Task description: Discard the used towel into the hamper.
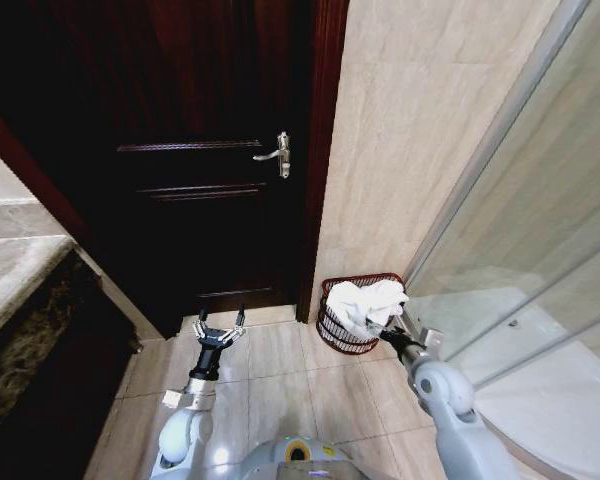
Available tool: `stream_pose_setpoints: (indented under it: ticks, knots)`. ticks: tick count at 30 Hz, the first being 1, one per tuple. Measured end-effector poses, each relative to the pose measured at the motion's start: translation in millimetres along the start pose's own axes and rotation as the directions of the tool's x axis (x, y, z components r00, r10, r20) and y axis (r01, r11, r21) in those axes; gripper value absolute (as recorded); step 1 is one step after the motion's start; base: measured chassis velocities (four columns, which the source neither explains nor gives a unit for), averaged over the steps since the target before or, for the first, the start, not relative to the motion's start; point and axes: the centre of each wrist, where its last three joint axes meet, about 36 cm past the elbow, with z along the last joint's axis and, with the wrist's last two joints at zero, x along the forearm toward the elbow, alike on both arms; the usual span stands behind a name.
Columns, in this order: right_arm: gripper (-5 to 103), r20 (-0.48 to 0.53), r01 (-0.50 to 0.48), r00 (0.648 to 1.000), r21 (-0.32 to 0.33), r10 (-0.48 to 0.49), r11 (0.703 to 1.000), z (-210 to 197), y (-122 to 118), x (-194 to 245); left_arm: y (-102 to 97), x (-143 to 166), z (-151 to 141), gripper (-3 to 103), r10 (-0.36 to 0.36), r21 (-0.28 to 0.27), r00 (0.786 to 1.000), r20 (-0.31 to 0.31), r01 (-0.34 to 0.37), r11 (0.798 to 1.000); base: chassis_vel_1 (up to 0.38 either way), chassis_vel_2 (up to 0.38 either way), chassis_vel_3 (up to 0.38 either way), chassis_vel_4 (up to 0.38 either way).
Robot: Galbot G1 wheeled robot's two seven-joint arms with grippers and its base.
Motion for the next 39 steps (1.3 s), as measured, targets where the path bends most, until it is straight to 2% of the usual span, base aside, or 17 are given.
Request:
stream_pose_setpoints:
  ticks: [4,7,20,23,28,39]
  knots:
    - [100,0.027,-0.043,0.999,0.053,0.042,0.998,-6,-4,-31,2.1,0,2,100,-0.009,-0.001,1.0,-0.002,0.009,1.0,0.0,0.0,0.0,0.0]
    - [100,0.03,-0.061,0.998,0.066,0.059,0.996,-11,-8,-50,3.4,0,2,100,-0.012,-0.003,1.0,-0.003,0.012,1.0,0.0,0.0,0.0,0.0]
    - [100,-0.014,-0.101,0.995,0.052,0.101,0.994,-36,-21,-118,7.8,-1,-1,100,-0.023,-0.011,1.0,0.005,0.023,1.0,0.0,0.0,0.0,0.0]
    - [100,-0.065,-0.117,0.991,0.046,0.12,0.992,-49,-28,-145,7.0,-1,-4,100,-0.024,-0.013,1.0,0.008,0.024,1.0,0.0,0.0,0.0,0.0]
    - [100,-0.153,-0.098,0.983,0.026,0.101,0.995,-71,-27,-168,6.1,0,-4,100,-0.027,-0.013,1.0,0.008,0.027,1.0,0.0,0.0,0.0,0.0]
    - [100,-0.264,-0.091,0.959,0.048,0.101,0.995,-59,-22,-198,6.0,1,-8,100,-0.032,-0.019,0.999,0.01,0.032,0.999,0.0,0.0,0.0,0.0]
